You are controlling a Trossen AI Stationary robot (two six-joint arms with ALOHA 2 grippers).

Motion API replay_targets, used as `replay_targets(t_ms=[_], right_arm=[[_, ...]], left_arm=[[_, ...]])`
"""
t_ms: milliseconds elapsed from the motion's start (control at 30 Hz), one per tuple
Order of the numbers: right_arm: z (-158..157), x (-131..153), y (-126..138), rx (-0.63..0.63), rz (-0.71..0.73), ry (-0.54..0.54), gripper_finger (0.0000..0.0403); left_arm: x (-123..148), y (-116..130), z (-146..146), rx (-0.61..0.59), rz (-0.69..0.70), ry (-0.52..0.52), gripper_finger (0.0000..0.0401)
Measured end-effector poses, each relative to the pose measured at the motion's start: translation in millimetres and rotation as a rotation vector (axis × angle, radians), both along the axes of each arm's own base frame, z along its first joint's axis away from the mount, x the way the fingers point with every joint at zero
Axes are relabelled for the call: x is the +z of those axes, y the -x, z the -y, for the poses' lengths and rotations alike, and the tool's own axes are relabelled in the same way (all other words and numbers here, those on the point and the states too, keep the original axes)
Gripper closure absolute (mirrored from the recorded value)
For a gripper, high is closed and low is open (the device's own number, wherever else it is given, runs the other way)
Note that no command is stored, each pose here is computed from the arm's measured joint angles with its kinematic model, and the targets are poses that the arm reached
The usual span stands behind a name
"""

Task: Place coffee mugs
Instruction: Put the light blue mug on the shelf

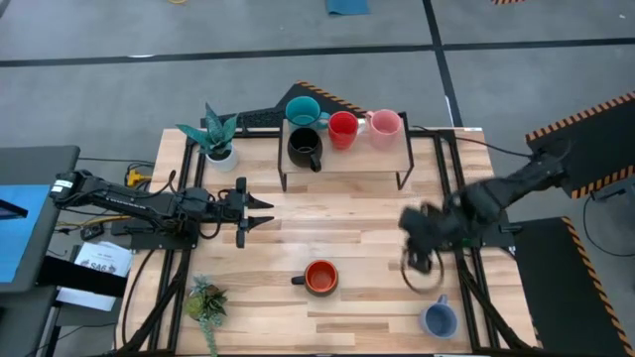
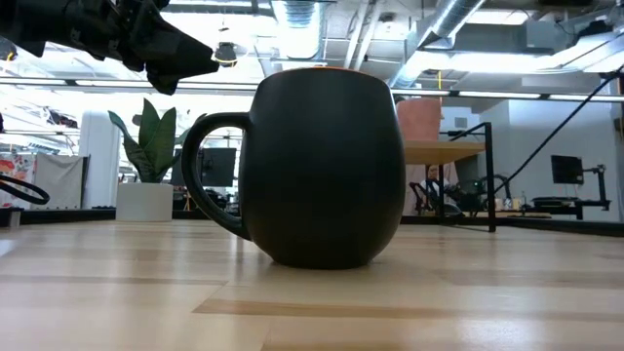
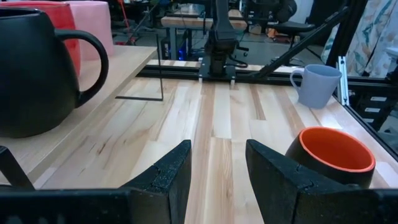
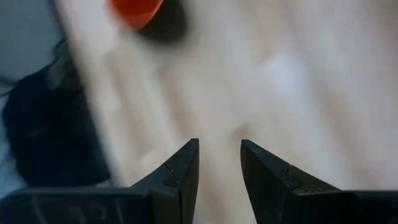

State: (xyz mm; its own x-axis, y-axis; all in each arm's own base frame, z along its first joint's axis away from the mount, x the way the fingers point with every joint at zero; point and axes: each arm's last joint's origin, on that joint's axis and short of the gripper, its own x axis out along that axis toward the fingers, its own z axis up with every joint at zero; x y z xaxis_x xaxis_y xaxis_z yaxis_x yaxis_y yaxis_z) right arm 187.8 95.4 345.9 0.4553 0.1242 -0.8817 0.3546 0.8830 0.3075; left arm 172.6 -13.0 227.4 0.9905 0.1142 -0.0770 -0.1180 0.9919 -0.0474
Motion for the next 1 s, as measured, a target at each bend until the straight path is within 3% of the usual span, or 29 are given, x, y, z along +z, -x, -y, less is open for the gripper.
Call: replay_targets(t_ms=[133, 233, 400, 567, 767, 1000], right_arm=[[-40.8, -16.3, 11.5, -0.021, -0.107, -0.16, 0.026], [-68.3, -26.2, 21.6, -0.019, -0.176, -0.171, 0.0259], [-101.0, -49.5, 31.8, 0.041, -0.271, -0.068, 0.0259], [-121.9, -81.1, 25.4, 0.111, -0.375, 0.062, 0.0259], [-135.7, -109.6, 15.5, 0.291, -0.545, 0.066, 0.0259], [-134.4, -110.8, 13.3, 0.334, -0.54, 0.081, 0.0273]], left_arm=[[-0.2, 0.0, 0.1, 0.0, -0.002, 0.0, 0.0264], [-0.9, 0.1, 0.0, 0.0, -0.01, 0.0, 0.0264], [-1.5, 0.1, 0.0, 0.0, -0.014, 0.005, 0.0264], [-1.5, 0.1, 0.0, 0.001, -0.015, 0.005, 0.0264], [-1.5, 0.1, 0.0, 0.001, -0.014, 0.005, 0.0264], [-1.5, 0.1, 0.0, 0.001, -0.015, 0.005, 0.0264]])
